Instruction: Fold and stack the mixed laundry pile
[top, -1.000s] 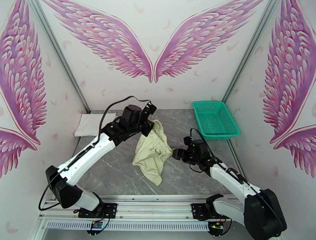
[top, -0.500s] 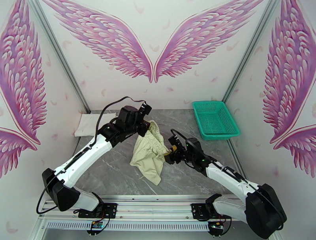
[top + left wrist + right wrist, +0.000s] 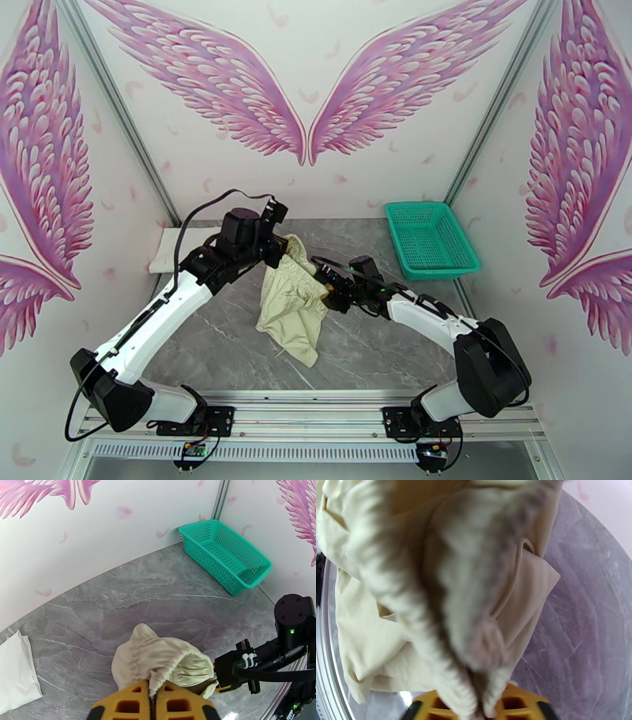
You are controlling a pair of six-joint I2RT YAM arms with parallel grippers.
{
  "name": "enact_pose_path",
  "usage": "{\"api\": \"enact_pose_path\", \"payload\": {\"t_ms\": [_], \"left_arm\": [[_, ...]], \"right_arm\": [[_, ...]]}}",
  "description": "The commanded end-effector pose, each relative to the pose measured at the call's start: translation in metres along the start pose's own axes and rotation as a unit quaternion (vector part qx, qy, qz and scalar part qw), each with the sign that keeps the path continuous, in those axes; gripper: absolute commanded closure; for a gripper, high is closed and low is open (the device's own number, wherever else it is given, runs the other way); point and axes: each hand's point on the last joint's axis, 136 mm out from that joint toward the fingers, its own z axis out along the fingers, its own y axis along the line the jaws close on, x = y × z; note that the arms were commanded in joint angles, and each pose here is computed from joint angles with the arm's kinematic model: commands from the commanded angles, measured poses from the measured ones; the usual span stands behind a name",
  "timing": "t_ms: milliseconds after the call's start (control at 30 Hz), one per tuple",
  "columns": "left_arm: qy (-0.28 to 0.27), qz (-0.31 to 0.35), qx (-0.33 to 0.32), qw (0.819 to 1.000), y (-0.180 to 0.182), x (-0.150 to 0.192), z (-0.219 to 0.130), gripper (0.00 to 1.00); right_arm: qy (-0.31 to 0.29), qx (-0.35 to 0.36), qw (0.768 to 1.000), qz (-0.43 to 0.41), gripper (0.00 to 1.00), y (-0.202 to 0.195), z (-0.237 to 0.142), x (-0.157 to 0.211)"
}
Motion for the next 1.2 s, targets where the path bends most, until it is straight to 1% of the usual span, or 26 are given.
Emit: {"api": "enact_pose_path", "payload": {"t_ms": [0,100,200,267,333,433,533,600,667,767,867,933,1033,1167], "left_arm": [[-0.065,-0.021,-0.020,0.997,0.013,-0.035,-0.032,1.00],[-0.106,-0.030,-0.042,0.993,0.023,-0.061,-0.041,1.00],[-0.161,-0.071,-0.096,0.980,0.054,-0.096,-0.050,1.00],[-0.188,-0.114,-0.147,0.964,0.087,-0.121,-0.056,1.00],[-0.221,-0.130,-0.179,0.950,0.107,-0.146,-0.064,1.00],[-0.289,-0.127,-0.189,0.930,0.113,-0.191,-0.089,1.00],[-0.330,-0.105,-0.186,0.919,0.108,-0.222,-0.116,1.00],[-0.342,-0.085,-0.191,0.916,0.104,-0.233,-0.135,1.00],[-0.347,-0.067,-0.195,0.915,0.100,-0.238,-0.153,1.00],[-0.346,-0.054,-0.194,0.916,0.092,-0.233,-0.176,1.00],[-0.335,-0.049,-0.183,0.923,0.082,-0.215,-0.192,1.00],[-0.324,-0.060,-0.187,0.925,0.081,-0.198,-0.198,1.00],[-0.298,-0.083,-0.203,0.929,0.088,-0.168,-0.195,1.00],[-0.240,-0.101,-0.245,0.934,0.105,-0.130,-0.177,1.00]], "right_arm": [[0.003,0.018,1.000,-0.024,0.99,-0.013,-0.016,-0.020],[0.003,0.072,0.997,-0.040,1.00,-0.038,-0.032,-0.048],[-0.030,0.155,0.986,-0.055,1.00,-0.077,-0.065,-0.099],[-0.059,0.228,0.970,-0.059,1.00,-0.111,-0.096,-0.140],[-0.079,0.304,0.947,-0.070,1.00,-0.140,-0.128,-0.178],[-0.098,0.378,0.916,-0.096,1.00,-0.164,-0.170,-0.228],[-0.106,0.402,0.900,-0.129,1.00,-0.168,-0.200,-0.258],[-0.107,0.415,0.894,-0.134,1.00,-0.166,-0.218,-0.268],[-0.106,0.413,0.895,-0.130,1.00,-0.160,-0.230,-0.269],[-0.104,0.395,0.908,-0.094,1.00,-0.143,-0.242,-0.259],[-0.095,0.344,0.933,-0.054,1.00,-0.115,-0.240,-0.237],[-0.086,0.330,0.939,-0.042,1.00,-0.101,-0.237,-0.219],[-0.065,0.316,0.946,-0.024,1.00,-0.085,-0.232,-0.189],[-0.034,0.318,0.948,-0.005,1.00,-0.078,-0.230,-0.160]]}}
